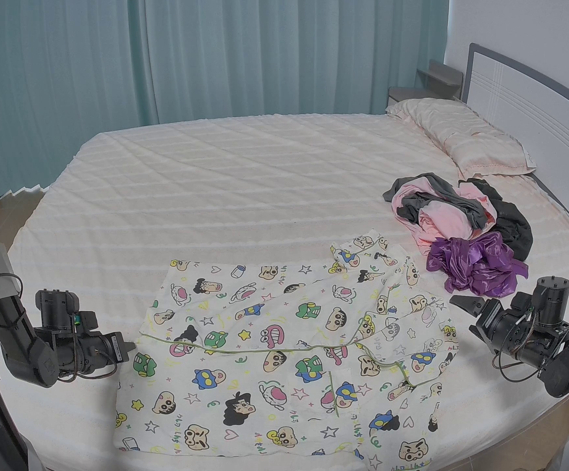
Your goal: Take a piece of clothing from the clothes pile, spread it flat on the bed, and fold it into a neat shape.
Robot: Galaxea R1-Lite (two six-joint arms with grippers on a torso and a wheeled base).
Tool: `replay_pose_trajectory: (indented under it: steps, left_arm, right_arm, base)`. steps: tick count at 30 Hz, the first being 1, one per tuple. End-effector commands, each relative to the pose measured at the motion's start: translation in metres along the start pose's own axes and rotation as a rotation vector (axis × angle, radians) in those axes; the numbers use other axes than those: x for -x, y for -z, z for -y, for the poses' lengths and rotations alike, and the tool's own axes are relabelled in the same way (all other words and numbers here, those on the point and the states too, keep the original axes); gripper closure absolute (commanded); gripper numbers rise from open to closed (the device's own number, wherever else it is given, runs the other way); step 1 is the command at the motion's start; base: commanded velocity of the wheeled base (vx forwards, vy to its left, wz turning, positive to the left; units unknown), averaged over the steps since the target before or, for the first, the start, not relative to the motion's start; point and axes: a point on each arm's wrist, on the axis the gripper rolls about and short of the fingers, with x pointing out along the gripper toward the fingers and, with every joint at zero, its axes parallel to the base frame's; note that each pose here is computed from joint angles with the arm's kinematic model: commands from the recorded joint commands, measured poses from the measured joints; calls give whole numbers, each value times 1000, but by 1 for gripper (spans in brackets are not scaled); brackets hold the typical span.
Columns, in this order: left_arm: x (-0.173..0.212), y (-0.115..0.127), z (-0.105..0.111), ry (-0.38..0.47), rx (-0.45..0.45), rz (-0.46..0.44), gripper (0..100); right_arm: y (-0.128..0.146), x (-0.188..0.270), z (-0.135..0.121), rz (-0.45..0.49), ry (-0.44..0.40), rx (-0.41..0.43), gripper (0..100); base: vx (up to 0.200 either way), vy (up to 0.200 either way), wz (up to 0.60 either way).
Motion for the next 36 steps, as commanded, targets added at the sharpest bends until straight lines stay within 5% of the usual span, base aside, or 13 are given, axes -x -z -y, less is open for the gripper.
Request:
replay_pose_trajectory:
  steps: [1,17,18,27,36]
  left_arm:
    - [-2,-4,-1,0,34,12,100]
    - [-14,-4,-10,-16,82,1,100]
    - [-14,-4,-11,-15,82,-1,0]
    - [-13,-5,-13,-19,111,8,0]
    - [-12,-6,-12,-9,136,9,0]
  right_arm:
    - [1,-1,1,-5,4,0,0]
    - [1,-5,7,-7,30,-3,0]
    - [2,-6,9,-14,37,-1,0]
    - [18,-21,38,-108,146,75,0]
    - [19,-39,46,-114,152,69,0]
  base:
    - [0,0,0]
    - [0,0,0]
    - [0,0,0]
    - [0,0,0]
    - [0,0,0]
